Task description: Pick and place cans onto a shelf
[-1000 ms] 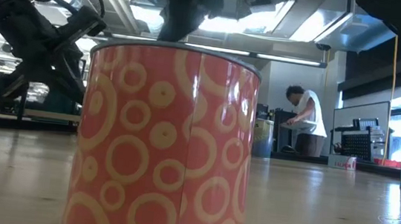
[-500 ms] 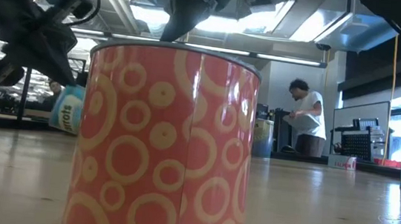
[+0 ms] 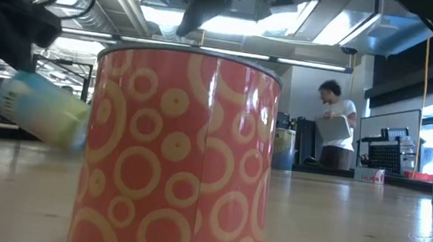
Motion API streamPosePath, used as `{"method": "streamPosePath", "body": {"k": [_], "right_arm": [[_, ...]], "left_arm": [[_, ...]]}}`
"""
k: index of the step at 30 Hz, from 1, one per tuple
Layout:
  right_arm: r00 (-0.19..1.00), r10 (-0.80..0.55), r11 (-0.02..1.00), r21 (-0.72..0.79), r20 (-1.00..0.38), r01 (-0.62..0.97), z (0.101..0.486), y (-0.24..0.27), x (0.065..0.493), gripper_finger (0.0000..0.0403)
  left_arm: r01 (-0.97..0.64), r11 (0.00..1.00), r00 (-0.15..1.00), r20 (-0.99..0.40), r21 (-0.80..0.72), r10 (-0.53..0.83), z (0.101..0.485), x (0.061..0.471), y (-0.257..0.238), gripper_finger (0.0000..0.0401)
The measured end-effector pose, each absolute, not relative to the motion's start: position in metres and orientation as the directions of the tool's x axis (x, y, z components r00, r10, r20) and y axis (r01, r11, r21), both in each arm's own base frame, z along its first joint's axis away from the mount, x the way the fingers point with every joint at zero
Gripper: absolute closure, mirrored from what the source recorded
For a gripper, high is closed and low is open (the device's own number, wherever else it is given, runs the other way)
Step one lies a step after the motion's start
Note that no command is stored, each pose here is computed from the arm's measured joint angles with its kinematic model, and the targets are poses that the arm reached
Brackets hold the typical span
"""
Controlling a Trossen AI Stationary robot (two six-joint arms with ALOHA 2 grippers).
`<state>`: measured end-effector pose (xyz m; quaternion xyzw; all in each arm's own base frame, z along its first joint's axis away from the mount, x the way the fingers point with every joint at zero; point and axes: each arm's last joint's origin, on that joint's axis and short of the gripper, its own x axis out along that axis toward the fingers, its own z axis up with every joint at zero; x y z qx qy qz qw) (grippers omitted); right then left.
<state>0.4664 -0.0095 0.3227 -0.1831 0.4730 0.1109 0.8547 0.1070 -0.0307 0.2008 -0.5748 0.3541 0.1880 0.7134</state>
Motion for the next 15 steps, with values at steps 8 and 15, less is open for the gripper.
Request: {"method": "streamPosePath", "body": {"k": [8,15], "right_arm": [[0.596,0.015,0.91,-0.236,-0.803,-0.34,0.345,-0.009,0.459,0.0393],[0.617,0.014,0.93,-0.217,-0.787,-0.297,0.349,-0.01,0.459,0.0393]], "left_arm": [[-0.791,0.336,0.513,-0.854,-0.512,-0.093,0.27,0.067,-0.019,0.04],[-0.831,0.367,0.424,-0.903,-0.418,-0.069,0.314,0.05,-0.013,0.0401]]}}
